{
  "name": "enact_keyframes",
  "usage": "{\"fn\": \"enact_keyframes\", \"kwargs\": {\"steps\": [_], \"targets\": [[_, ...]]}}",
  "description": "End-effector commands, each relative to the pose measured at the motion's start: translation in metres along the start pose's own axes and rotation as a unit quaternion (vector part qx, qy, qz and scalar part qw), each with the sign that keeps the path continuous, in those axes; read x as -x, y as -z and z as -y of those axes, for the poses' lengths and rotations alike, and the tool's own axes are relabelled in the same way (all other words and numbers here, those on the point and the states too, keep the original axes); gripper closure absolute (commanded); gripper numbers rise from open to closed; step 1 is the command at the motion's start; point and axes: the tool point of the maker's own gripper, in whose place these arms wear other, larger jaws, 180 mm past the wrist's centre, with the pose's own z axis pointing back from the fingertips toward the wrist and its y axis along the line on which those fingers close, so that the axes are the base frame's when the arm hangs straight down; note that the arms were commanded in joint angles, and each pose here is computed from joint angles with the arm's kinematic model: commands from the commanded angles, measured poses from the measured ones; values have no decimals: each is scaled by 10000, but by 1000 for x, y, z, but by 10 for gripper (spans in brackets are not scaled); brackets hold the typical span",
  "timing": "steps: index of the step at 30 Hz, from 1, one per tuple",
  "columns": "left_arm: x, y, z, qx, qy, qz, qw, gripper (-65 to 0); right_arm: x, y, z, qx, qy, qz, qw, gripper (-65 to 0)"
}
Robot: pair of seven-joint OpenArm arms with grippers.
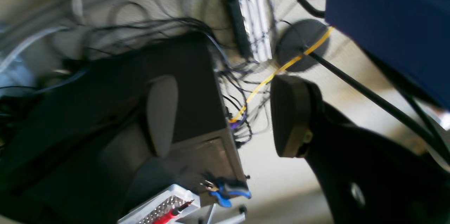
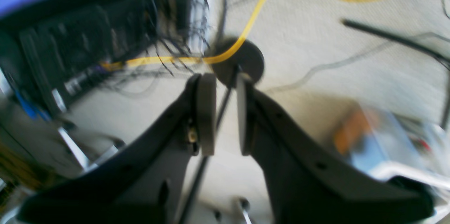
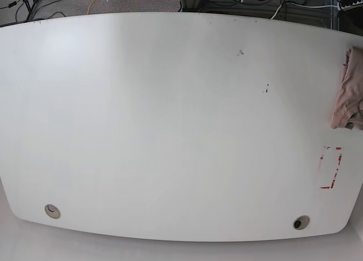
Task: Fold the T-shirt properly
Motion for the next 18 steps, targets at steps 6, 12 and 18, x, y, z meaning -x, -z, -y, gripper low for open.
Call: {"fn": "enact_keyframes", "kwargs": {"steps": [6, 12, 18], "targets": [[-10, 17, -7, 49, -129, -61, 9999, -372, 2, 23, 2, -24, 347, 12, 9994, -94], [-23, 28, -25, 19, -530, -158, 9985, -372, -1, 35, -5, -178, 436, -53, 9989, -95], [-27, 38, -31, 82, -950, -167, 9953, -372, -8, 44, -9, -284, 581, -65, 9979, -97]]}}
